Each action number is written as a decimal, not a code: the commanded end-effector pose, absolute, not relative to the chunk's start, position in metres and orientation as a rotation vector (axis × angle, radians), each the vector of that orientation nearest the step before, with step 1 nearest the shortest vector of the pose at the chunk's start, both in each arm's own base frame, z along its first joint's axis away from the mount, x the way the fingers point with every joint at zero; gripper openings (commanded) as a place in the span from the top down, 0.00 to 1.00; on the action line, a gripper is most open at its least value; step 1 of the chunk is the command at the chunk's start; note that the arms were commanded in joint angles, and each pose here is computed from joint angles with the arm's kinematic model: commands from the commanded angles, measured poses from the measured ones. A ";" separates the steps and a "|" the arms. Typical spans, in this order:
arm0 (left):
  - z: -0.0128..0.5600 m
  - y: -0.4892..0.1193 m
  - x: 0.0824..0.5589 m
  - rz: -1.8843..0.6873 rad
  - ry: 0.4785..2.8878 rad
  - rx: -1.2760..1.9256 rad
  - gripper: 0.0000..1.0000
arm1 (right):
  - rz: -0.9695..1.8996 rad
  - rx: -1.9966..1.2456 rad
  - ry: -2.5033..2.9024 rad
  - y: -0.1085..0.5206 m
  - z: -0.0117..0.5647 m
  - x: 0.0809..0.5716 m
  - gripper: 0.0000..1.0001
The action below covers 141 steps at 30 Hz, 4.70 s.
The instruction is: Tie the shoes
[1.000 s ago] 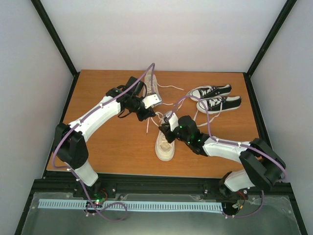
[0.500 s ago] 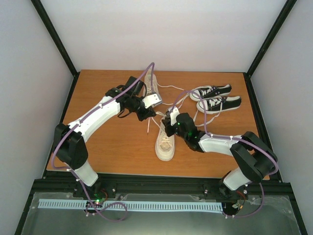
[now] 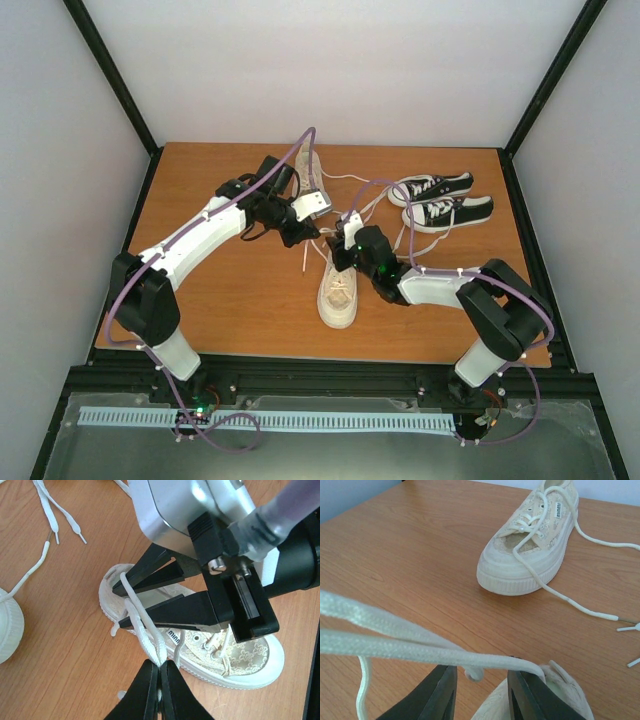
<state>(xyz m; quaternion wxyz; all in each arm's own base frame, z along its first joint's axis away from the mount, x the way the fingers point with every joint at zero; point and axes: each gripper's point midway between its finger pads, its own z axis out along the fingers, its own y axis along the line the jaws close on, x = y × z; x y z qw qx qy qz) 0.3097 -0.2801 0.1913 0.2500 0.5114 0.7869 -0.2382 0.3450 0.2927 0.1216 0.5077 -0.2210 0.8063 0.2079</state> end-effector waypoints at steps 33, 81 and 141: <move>0.177 -0.276 0.324 -0.607 2.202 1.337 0.99 | 0.764 -0.852 2.265 0.286 0.143 0.249 0.97; 0.046 -0.274 0.260 -0.373 2.138 1.617 0.18 | 0.813 -0.822 2.559 0.250 0.121 0.229 0.97; 0.118 -0.079 0.319 0.028 2.527 0.945 0.99 | 0.587 -0.057 2.672 0.130 0.073 0.285 0.97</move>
